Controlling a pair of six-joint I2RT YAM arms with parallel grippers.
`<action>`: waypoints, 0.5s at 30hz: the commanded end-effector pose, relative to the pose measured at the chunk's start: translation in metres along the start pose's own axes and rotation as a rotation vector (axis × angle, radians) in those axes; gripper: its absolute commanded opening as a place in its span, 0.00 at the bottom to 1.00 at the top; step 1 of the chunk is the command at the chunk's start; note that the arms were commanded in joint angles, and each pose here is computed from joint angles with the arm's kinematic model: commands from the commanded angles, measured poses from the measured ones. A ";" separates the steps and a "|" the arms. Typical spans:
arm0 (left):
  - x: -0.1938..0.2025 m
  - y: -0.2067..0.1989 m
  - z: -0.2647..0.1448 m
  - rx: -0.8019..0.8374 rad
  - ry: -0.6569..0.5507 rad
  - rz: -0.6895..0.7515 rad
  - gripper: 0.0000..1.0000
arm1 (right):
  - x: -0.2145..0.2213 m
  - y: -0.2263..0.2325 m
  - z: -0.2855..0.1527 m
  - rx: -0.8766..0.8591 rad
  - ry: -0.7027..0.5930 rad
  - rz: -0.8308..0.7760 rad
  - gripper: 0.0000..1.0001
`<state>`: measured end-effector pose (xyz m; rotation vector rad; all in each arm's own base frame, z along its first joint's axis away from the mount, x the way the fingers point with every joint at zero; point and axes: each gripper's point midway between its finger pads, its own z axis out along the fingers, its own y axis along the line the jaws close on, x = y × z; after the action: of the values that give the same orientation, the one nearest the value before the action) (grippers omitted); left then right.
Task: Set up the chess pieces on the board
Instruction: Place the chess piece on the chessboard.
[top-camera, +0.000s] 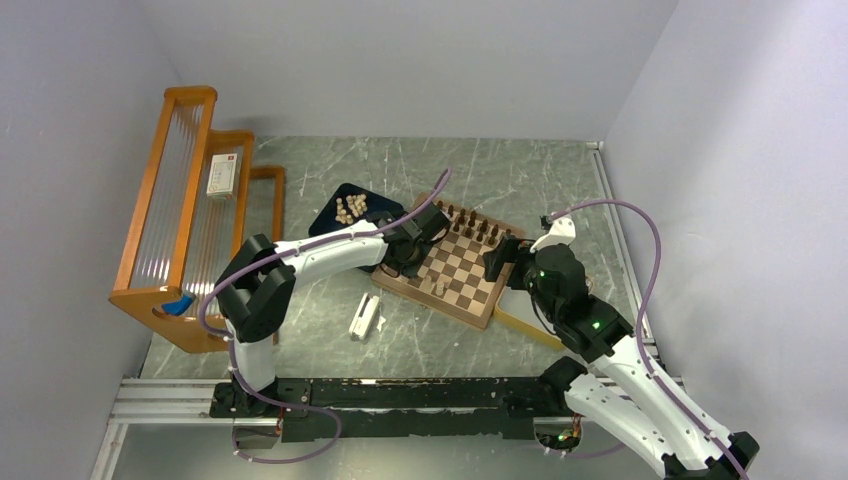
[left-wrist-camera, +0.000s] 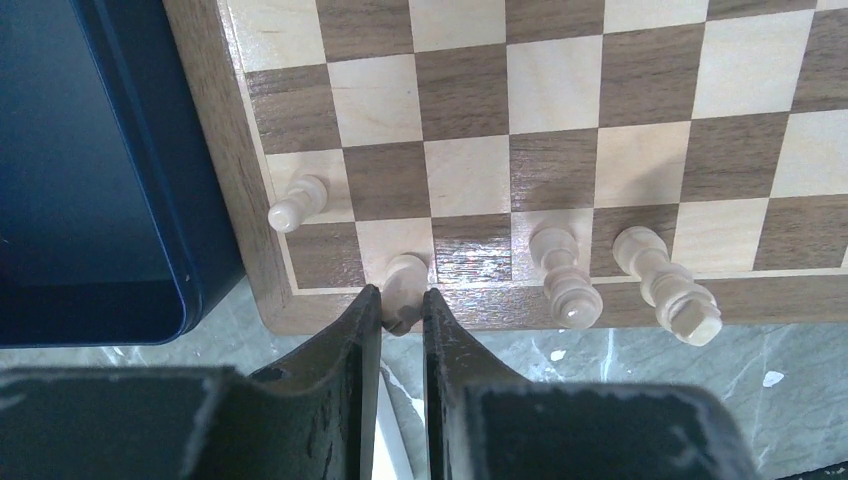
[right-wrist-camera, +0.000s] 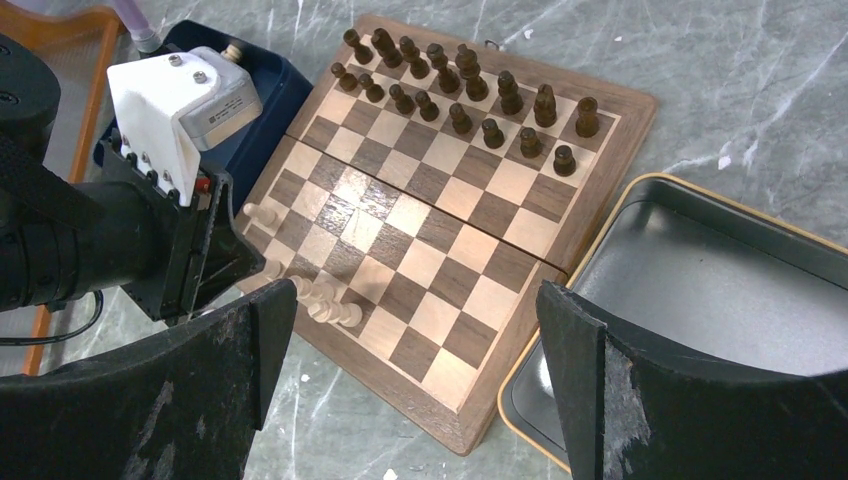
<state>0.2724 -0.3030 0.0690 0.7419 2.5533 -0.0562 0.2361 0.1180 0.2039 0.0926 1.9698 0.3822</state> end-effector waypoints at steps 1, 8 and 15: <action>-0.005 0.001 0.006 -0.019 -0.026 -0.014 0.12 | -0.010 0.004 -0.003 -0.012 -0.030 0.011 0.94; -0.007 0.007 0.007 -0.035 -0.025 -0.017 0.13 | -0.011 0.004 -0.003 -0.010 -0.031 0.009 0.94; -0.003 0.004 0.009 -0.019 -0.017 -0.022 0.14 | -0.009 0.003 -0.003 -0.010 -0.032 0.009 0.95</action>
<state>0.2775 -0.3006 0.0682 0.7237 2.5459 -0.0409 0.2362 0.1180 0.2040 0.0926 1.9695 0.3824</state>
